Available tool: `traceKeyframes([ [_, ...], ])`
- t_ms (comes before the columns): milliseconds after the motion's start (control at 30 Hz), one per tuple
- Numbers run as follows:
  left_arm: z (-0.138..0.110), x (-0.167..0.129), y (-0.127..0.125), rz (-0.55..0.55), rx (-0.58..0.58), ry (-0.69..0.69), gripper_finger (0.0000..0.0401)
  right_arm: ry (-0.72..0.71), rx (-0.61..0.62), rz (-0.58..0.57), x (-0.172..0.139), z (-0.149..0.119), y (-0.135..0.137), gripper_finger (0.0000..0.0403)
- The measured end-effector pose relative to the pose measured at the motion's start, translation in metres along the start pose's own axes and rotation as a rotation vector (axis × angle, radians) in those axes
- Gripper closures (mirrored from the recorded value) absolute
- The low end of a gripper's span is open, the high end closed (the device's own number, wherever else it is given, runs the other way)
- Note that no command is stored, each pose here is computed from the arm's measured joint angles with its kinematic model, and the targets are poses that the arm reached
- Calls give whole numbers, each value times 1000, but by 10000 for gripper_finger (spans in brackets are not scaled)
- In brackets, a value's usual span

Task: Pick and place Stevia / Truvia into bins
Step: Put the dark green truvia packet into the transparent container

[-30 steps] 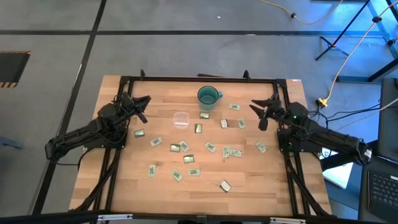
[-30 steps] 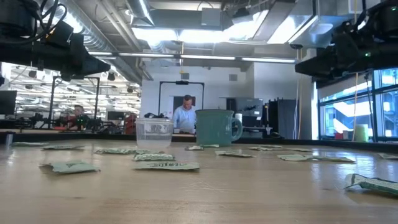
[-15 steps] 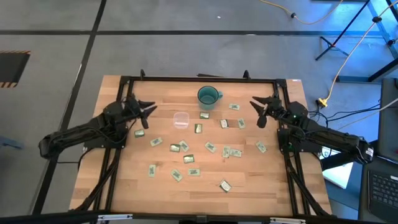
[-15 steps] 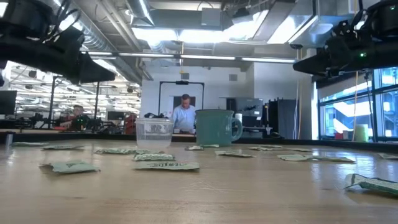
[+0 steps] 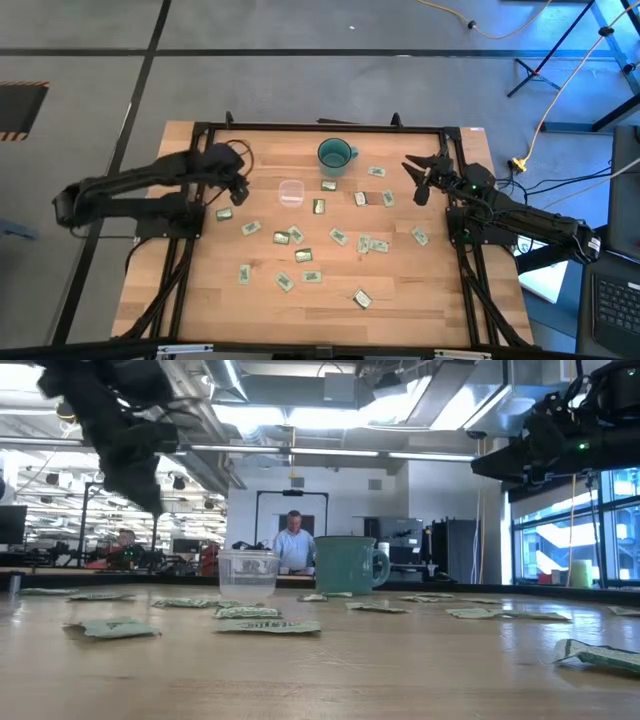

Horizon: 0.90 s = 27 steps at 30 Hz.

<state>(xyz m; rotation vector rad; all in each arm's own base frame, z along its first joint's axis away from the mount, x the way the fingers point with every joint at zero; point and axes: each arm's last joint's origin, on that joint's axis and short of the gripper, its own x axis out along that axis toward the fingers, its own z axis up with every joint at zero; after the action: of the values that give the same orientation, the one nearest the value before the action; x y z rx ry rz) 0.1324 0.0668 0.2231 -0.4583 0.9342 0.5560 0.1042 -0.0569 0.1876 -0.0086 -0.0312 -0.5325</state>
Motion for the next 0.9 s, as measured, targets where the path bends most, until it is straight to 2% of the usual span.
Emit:
traceKeyframes([
  [167,9,0,-4,23,20,324,327,13,80,1,0,-1,0,274],
  [333,6,18,-3,67,16,515,327,15,131,2,0,-1,0,274],
  [600,1,49,-9,111,45,731,335,19,131,1,0,-2,0,274],
  [900,-6,82,-19,177,52,869,338,47,128,1,1,-4,0,274],
])
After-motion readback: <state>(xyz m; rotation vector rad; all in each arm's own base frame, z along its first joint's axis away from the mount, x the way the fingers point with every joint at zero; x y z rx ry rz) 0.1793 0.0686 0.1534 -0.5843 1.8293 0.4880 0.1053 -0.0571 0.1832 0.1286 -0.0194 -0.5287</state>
